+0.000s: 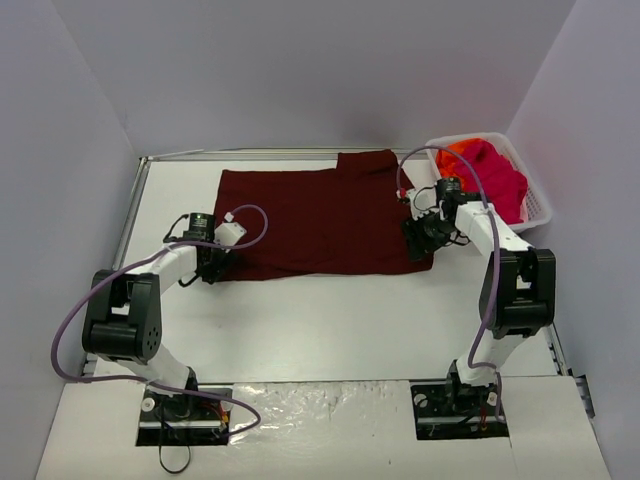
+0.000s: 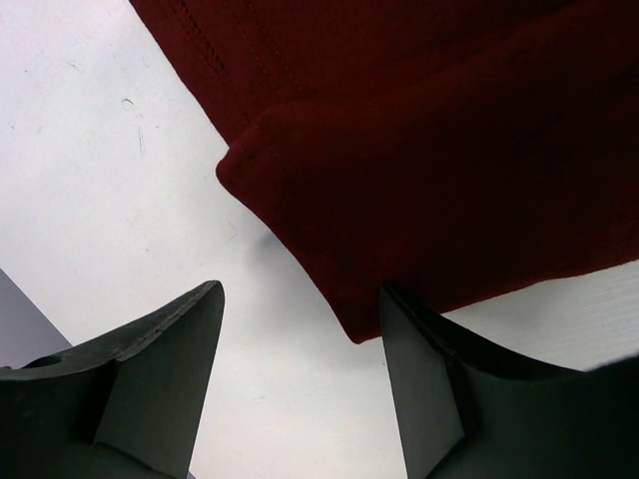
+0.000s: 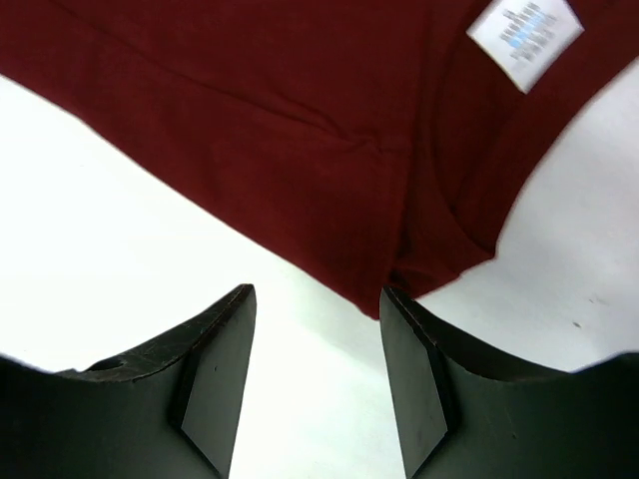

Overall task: Fold and stack the t-shirts
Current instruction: Fold the flattened tshirt in 1/3 of the way

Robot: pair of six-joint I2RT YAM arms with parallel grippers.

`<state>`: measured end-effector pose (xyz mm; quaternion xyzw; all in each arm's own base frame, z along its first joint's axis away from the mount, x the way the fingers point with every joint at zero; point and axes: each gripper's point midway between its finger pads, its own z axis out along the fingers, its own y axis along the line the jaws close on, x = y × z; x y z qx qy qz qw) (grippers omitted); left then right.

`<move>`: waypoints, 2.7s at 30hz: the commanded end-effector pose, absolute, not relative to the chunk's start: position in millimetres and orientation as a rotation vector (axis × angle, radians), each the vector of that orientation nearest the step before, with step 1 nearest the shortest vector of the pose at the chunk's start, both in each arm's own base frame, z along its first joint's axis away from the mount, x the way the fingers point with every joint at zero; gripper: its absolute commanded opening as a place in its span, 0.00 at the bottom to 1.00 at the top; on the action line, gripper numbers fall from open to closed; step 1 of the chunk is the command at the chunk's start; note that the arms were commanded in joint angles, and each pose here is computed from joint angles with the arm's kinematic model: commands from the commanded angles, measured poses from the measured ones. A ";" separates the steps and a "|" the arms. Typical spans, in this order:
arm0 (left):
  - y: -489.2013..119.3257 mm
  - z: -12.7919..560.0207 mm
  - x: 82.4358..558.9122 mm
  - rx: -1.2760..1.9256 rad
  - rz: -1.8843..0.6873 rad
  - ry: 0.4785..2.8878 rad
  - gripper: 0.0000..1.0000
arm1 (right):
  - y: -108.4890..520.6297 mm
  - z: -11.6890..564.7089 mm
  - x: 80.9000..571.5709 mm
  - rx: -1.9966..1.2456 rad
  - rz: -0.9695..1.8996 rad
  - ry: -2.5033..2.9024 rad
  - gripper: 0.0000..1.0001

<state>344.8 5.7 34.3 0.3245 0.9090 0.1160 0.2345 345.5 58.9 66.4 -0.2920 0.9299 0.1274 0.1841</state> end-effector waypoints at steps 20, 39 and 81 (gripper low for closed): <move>4.0 24.9 324.8 0.898 0.271 2.529 0.62 | 15.3 18.2 338.1 -0.719 0.303 2.791 0.43; 14.4 35.2 317.9 0.988 0.345 2.509 0.52 | -18.5 28.3 345.4 -0.653 0.171 2.814 0.00; -37.0 80.9 350.7 0.854 0.037 2.344 0.40 | 85.6 117.2 458.0 -0.786 0.771 2.412 0.45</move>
